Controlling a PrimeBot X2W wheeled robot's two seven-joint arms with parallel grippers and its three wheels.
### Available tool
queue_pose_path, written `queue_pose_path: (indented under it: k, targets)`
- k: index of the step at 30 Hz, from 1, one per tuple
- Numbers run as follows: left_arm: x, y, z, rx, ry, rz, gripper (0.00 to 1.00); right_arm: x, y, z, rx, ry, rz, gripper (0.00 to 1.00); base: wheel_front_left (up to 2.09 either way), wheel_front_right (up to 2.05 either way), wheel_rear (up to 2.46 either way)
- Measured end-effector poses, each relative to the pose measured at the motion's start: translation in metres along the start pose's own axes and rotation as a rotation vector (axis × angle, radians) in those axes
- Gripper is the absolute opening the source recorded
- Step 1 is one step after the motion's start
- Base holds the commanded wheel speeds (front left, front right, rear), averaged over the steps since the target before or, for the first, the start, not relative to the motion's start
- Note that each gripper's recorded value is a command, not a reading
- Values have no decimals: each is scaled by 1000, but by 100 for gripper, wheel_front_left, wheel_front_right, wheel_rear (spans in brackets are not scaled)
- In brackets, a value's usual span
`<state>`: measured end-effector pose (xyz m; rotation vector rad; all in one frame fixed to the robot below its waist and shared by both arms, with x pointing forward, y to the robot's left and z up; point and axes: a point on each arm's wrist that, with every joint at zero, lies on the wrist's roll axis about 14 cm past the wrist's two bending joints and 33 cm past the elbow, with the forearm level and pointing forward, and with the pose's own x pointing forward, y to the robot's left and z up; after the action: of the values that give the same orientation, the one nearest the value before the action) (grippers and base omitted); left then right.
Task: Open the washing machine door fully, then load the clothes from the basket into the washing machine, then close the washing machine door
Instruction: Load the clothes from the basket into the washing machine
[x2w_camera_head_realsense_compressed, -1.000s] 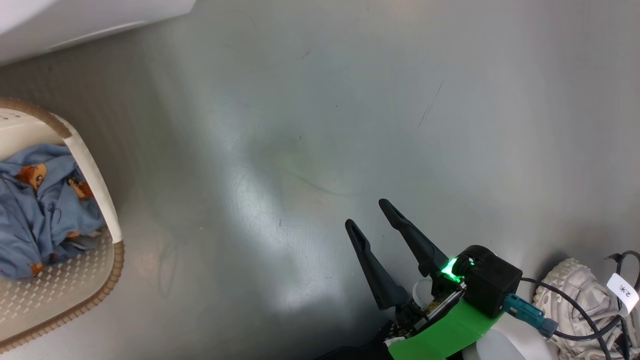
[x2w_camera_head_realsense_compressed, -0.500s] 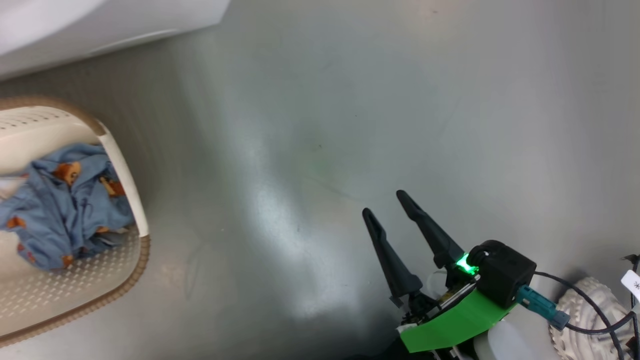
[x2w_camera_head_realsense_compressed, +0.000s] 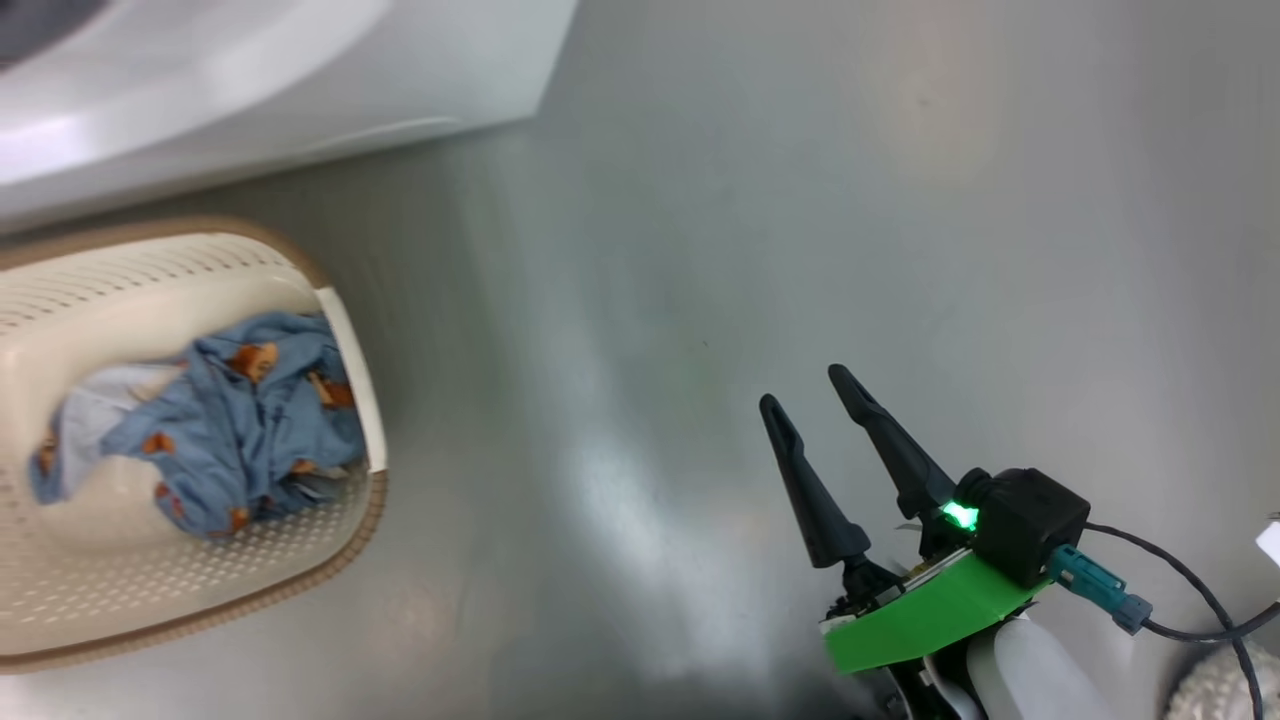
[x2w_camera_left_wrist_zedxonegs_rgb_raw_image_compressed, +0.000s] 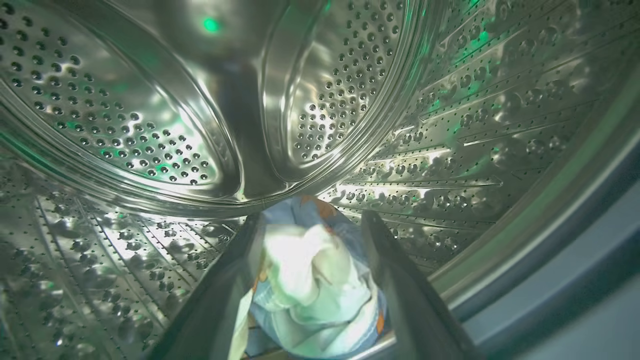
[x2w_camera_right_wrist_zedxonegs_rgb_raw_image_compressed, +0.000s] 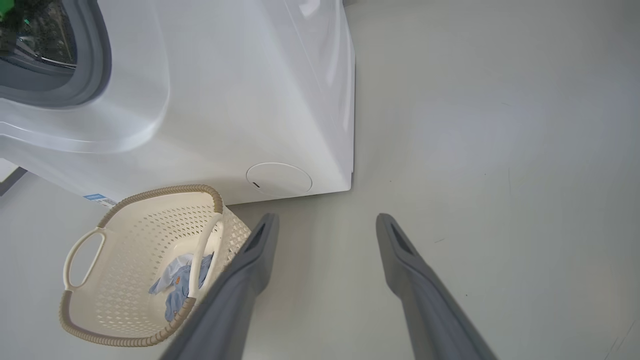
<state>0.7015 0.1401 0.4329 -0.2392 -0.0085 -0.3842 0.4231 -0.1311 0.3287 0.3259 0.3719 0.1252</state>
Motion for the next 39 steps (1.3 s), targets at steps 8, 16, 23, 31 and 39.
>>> queue_pose_path:
  k: [8, 16, 23, 31, 39]
  targets:
    - [-40, -5, 22, -65, -33, 47, 100, -1, 12, 16, -11, -41, 32, 100, 0, 0, 0]
    - [-84, -19, 42, -71, -61, 65, 100, -5, 23, 36, -20, -89, 58, 100, 0, 0, 0]
    - [-122, -26, 63, -57, -103, 108, 100, -14, 30, 52, -28, -129, 72, 100, 0, 0, 0]
    - [-174, -35, 70, -49, -111, 173, 100, -32, 34, 67, -42, -172, 69, 100, 0, 0, 0]
    - [-224, -40, 82, -10, -141, 249, 100, -49, 41, 96, -89, -256, 82, 100, 0, 0, 0]
